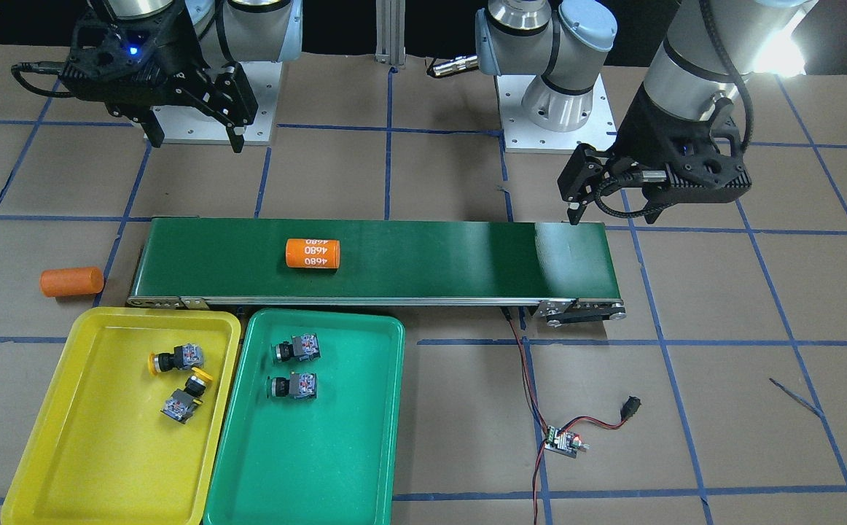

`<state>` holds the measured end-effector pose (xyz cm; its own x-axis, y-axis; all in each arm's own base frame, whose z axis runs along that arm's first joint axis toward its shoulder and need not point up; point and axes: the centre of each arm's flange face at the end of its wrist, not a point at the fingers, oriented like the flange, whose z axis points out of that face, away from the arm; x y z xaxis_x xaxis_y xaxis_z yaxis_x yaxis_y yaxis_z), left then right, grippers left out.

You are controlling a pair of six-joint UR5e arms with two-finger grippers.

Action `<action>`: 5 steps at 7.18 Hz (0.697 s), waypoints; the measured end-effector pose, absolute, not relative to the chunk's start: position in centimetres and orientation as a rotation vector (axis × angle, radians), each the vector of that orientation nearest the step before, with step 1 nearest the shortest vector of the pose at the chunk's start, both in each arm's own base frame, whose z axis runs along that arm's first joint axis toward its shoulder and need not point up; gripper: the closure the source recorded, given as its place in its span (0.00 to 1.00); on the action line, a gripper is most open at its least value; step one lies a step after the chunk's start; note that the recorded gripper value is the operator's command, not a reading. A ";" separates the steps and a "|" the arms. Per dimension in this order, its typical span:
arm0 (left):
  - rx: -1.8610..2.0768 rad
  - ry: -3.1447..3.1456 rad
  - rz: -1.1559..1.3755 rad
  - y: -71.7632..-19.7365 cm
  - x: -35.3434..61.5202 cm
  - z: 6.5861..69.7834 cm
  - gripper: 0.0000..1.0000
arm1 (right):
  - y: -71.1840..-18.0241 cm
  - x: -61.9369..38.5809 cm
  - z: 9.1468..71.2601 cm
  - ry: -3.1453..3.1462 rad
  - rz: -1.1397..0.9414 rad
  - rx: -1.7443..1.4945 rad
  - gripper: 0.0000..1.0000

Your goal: Sort buttons by color to trays

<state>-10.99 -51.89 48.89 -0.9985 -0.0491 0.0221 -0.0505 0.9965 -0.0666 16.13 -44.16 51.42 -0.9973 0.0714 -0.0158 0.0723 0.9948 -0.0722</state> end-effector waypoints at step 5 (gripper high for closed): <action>0.077 -3.118 0.107 -51.9 -11.0 48.9 0.00 | -44.5 15.9 52.3 3.124 -0.161 0.114 0.00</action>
<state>-11.02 -51.85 48.95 -0.9986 -0.0485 0.0221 -0.0499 0.9965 -0.0677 15.89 -44.51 52.30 -0.9973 0.0723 -0.0146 0.0735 0.9921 -0.1021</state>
